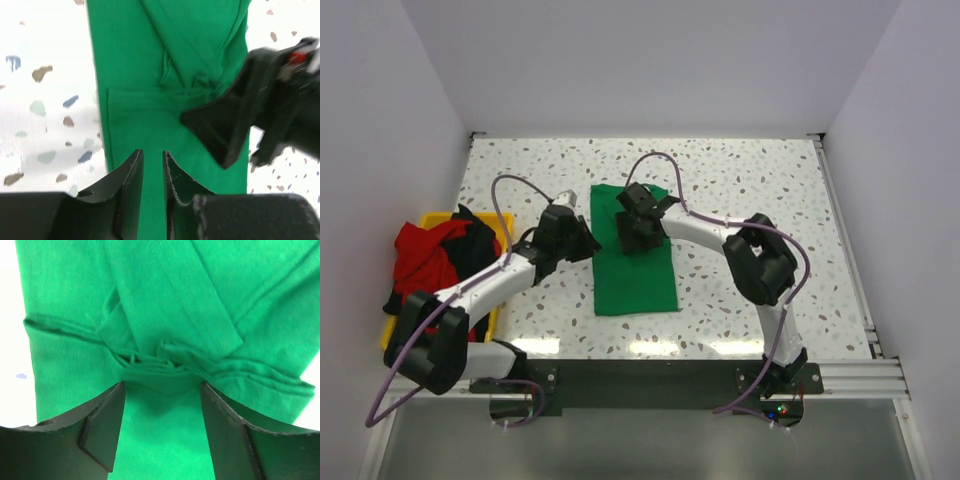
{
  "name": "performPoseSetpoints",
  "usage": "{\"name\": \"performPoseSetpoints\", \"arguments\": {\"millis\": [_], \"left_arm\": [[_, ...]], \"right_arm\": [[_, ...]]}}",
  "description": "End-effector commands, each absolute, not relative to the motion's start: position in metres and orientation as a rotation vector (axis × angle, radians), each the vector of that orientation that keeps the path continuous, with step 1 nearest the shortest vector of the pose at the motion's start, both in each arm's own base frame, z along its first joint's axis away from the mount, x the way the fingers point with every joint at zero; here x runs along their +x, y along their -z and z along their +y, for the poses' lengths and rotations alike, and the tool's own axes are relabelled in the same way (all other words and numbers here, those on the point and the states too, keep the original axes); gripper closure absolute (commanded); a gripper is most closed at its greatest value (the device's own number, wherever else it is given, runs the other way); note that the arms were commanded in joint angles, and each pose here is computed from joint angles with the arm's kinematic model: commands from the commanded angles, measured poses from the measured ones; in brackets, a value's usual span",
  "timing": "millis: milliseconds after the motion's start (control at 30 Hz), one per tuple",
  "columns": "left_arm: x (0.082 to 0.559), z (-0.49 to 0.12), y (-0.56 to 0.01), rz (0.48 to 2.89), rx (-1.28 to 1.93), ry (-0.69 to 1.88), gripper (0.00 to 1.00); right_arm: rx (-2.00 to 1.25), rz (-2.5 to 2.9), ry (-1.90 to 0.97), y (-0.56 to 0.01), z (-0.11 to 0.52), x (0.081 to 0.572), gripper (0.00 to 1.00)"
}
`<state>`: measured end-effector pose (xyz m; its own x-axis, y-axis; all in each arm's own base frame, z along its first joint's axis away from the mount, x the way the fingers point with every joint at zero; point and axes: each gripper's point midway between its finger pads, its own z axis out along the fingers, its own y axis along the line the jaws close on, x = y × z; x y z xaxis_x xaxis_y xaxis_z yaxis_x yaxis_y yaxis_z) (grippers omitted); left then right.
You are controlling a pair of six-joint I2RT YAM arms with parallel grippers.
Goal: Fold and stack the t-shirts
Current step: Fold the tshirt
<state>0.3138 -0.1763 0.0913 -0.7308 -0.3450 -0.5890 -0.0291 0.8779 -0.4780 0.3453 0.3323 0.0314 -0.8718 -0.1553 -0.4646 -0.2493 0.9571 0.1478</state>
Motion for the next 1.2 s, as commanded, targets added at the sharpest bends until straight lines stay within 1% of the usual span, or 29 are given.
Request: {"name": "performPoseSetpoints", "arguments": {"millis": [0,33,67,133,167,200,367,433,567,600,667,700,800,967,1167], "left_arm": [[0.294,-0.176,-0.092,2.351,-0.246,0.638,0.73],[0.290,-0.177,-0.091,2.356,-0.239,0.650,0.72],[0.281,-0.177,-0.090,2.364,-0.232,0.674,0.70],[0.272,-0.175,-0.088,2.371,-0.224,0.687,0.68],[0.263,-0.173,-0.085,2.381,-0.217,0.699,0.66],[0.258,-0.172,-0.084,2.385,-0.216,0.702,0.65],[0.222,-0.174,-0.066,2.456,-0.176,0.785,0.59],[0.212,-0.173,-0.060,2.474,-0.179,0.803,0.58],[0.190,-0.174,-0.048,2.505,-0.170,0.859,0.55],[0.187,-0.175,-0.046,2.511,-0.171,0.868,0.55],[0.179,-0.176,-0.040,2.527,-0.168,0.886,0.54],[0.176,-0.177,-0.039,2.531,-0.173,0.890,0.54],[0.167,-0.183,-0.034,2.544,-0.157,0.918,0.54],[0.162,-0.188,-0.028,2.560,-0.159,0.919,0.55],[0.162,-0.186,-0.023,2.564,-0.176,0.850,0.57]], "right_arm": [[-0.300,2.580,-0.396,-0.094,0.333,0.343,0.34],[-0.294,2.577,-0.419,-0.099,0.330,0.341,0.33],[-0.271,2.538,-0.468,-0.118,0.328,0.342,0.32],[-0.235,2.533,-0.513,-0.125,0.317,0.339,0.31],[-0.215,2.493,-0.536,-0.142,0.311,0.337,0.30],[-0.213,2.518,-0.558,-0.136,0.306,0.328,0.30],[-0.161,2.516,-0.612,-0.139,0.280,0.300,0.32],[-0.132,2.539,-0.623,-0.130,0.264,0.281,0.35],[-0.099,2.560,-0.702,-0.115,0.252,0.249,0.37],[-0.102,2.605,-0.718,-0.100,0.248,0.234,0.38],[-0.080,2.607,-0.765,-0.096,0.247,0.225,0.39],[-0.077,2.642,-0.765,-0.083,0.242,0.214,0.39],[-0.044,2.660,-0.791,-0.071,0.239,0.204,0.41],[-0.008,2.672,-0.836,-0.060,0.244,0.201,0.44],[0.016,2.693,-0.828,-0.051,0.241,0.197,0.50]]}}
